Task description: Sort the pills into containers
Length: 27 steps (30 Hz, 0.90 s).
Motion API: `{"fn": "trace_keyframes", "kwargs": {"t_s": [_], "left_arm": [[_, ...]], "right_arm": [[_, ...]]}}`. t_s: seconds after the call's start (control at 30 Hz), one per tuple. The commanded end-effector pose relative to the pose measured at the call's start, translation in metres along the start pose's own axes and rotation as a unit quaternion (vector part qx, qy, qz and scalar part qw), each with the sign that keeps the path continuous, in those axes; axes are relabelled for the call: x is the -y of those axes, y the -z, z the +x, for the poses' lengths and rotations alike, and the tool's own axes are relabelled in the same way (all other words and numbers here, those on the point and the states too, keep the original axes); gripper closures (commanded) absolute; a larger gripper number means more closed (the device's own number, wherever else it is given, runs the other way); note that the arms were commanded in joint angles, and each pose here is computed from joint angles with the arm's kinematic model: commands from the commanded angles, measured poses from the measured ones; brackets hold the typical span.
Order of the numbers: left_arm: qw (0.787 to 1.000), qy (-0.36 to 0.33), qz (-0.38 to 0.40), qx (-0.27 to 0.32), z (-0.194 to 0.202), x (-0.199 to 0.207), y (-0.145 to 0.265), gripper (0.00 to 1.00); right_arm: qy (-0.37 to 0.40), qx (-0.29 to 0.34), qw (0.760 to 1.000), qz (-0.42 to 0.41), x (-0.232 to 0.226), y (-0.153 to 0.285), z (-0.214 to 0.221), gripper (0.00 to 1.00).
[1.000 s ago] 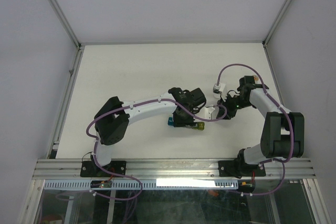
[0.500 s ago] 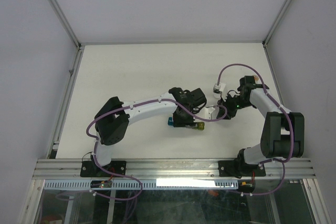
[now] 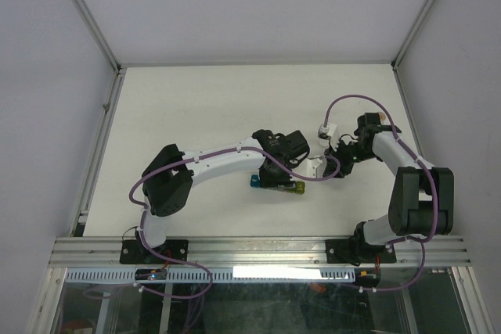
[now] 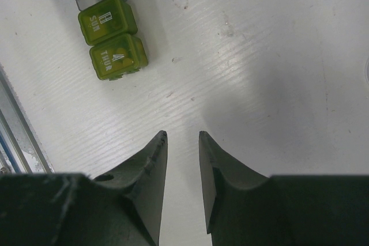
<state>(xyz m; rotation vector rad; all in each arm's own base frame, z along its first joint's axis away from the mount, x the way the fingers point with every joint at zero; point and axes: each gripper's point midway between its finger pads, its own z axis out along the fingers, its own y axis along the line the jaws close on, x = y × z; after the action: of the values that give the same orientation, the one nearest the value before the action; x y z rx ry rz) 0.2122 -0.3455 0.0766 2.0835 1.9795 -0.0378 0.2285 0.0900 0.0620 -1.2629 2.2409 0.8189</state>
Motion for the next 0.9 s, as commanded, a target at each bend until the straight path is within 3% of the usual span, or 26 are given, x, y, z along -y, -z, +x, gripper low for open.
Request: {"fn": "trace_keyframes", "kwargs": {"t_s": [0.0,0.1,0.17,0.27,0.33,0.43,0.5,0.57,0.67,0.77,0.87], "left_arm": [[1.0,-0.004,0.005,0.03,-0.015,-0.001,0.011,1.0],[1.0,0.0,-0.012,0.004,-0.007,-0.006,0.01,1.0],[1.0,-0.004,-0.004,0.022,-0.02,0.001,0.015,1.0],[1.0,-0.01,-0.022,0.004,-0.005,-0.003,0.011,1.0],[0.999,0.003,0.005,0.036,-0.024,0.004,0.017,1.0],[1.0,-0.012,-0.018,0.01,-0.007,0.0,0.008,1.0],[1.0,0.005,0.004,0.029,-0.022,0.004,0.015,1.0],[1.0,-0.017,-0.014,0.017,-0.005,0.0,0.004,1.0],[1.0,0.006,-0.004,0.014,-0.021,0.001,0.015,1.0],[1.0,-0.017,-0.026,-0.001,0.0,-0.004,0.005,1.0],[1.0,0.003,-0.007,0.025,-0.022,-0.001,0.016,1.0]], "right_arm": [[0.013,0.023,1.0,0.009,0.007,0.007,-0.016,0.69],[0.01,0.02,1.0,0.008,0.007,0.007,-0.015,0.69],[0.011,0.022,1.0,0.007,0.007,0.006,-0.015,0.69],[0.009,0.02,1.0,0.006,0.006,0.006,-0.015,0.69],[0.011,0.022,1.0,0.007,0.006,0.006,-0.015,0.69],[0.009,0.02,1.0,0.006,0.006,0.007,-0.015,0.69],[0.01,0.021,1.0,0.008,0.006,0.007,-0.014,0.69],[0.011,0.023,1.0,0.007,0.006,0.007,-0.016,0.69],[0.009,0.021,1.0,0.007,0.006,0.007,-0.014,0.69],[0.008,0.021,1.0,0.007,0.007,0.006,-0.014,0.69],[0.008,0.023,1.0,0.007,0.006,0.006,-0.013,0.69]]}}
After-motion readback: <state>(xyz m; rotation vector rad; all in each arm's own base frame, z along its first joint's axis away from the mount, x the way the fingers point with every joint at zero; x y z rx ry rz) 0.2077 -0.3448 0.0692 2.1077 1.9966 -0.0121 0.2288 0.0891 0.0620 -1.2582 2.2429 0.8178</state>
